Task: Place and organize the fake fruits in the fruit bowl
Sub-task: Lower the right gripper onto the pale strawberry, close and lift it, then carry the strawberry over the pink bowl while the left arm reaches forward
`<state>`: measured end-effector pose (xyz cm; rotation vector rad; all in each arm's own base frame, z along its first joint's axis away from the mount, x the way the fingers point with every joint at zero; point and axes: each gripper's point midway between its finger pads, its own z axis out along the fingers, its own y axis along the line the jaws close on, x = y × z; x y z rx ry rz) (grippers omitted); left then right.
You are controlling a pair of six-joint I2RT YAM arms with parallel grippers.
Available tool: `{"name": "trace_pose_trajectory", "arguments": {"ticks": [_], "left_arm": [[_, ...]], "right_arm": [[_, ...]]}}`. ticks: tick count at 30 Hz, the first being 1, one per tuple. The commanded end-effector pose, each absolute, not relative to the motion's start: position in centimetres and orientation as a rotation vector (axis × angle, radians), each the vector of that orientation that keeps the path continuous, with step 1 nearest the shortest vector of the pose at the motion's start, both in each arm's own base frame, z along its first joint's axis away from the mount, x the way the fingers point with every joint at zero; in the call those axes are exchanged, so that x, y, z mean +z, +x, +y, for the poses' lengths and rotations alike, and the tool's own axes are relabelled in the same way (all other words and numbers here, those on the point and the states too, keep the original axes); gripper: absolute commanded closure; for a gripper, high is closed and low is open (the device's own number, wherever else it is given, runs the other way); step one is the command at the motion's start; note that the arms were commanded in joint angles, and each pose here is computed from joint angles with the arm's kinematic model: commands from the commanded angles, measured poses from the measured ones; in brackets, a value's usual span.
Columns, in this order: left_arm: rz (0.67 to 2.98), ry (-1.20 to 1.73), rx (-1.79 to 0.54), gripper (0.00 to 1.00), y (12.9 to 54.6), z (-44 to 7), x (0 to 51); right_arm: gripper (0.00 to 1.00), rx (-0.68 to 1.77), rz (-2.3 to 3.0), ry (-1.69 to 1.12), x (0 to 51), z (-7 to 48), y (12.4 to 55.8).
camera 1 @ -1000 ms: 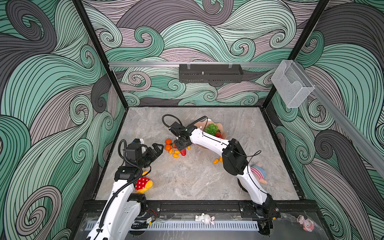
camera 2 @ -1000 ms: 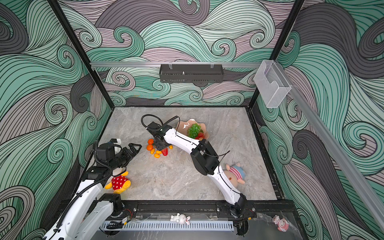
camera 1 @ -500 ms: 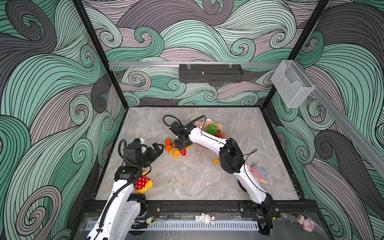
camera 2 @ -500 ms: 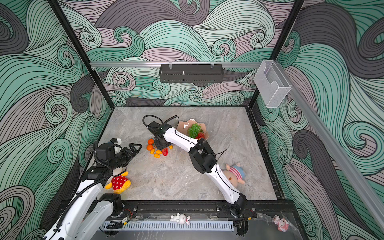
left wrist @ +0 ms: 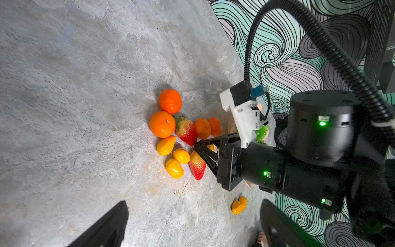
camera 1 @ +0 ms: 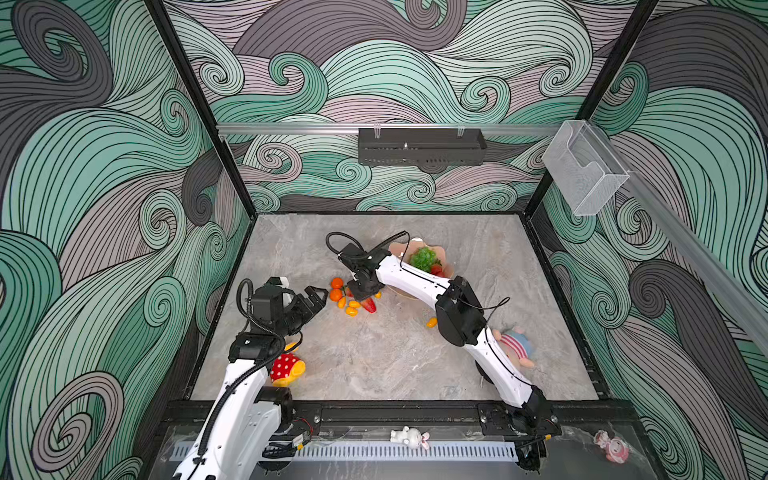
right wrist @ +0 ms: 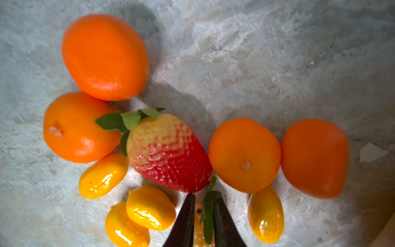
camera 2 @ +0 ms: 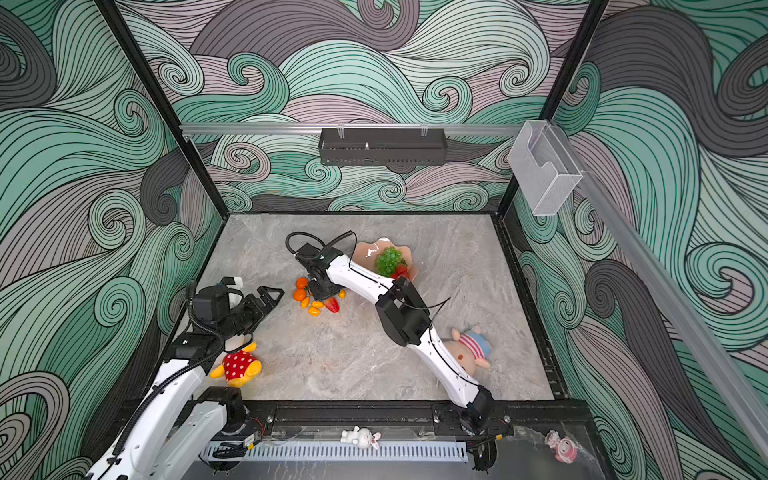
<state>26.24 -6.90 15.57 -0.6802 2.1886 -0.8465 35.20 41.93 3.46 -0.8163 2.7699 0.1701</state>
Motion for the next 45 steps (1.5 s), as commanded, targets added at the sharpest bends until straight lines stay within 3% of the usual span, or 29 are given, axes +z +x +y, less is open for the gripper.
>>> {"name": "trace_pose_trajectory", "arguments": {"ticks": [1, 13, 23, 33, 45], "left_arm": [[2.163, -0.649, -0.851, 0.01, 26.4, -6.9, 16.6], [2.162, -0.545, -0.91, 0.01, 26.4, -8.1, 17.4], [2.239, -0.444, -0.977, 0.01, 26.2, -10.0, 17.2], [2.3, -0.258, -0.953, 0.02, 26.8, -13.9, 17.6], [2.338, -0.05, -0.942, 0.01, 28.2, -19.7, 18.6]], "right_arm": [[0.87, 0.178, 2.78, -0.813, 3.8, 41.8, 35.3], [0.97, 0.223, 2.732, -0.812, 8.4, 40.6, 34.2], [1.0, 0.268, 2.689, -0.777, 11.3, 38.0, 32.0], [1.0, 0.224, 2.637, -0.669, 14.6, 32.6, 31.2], [1.0, 0.176, 2.612, -0.463, 17.4, 24.6, 33.8]]}}
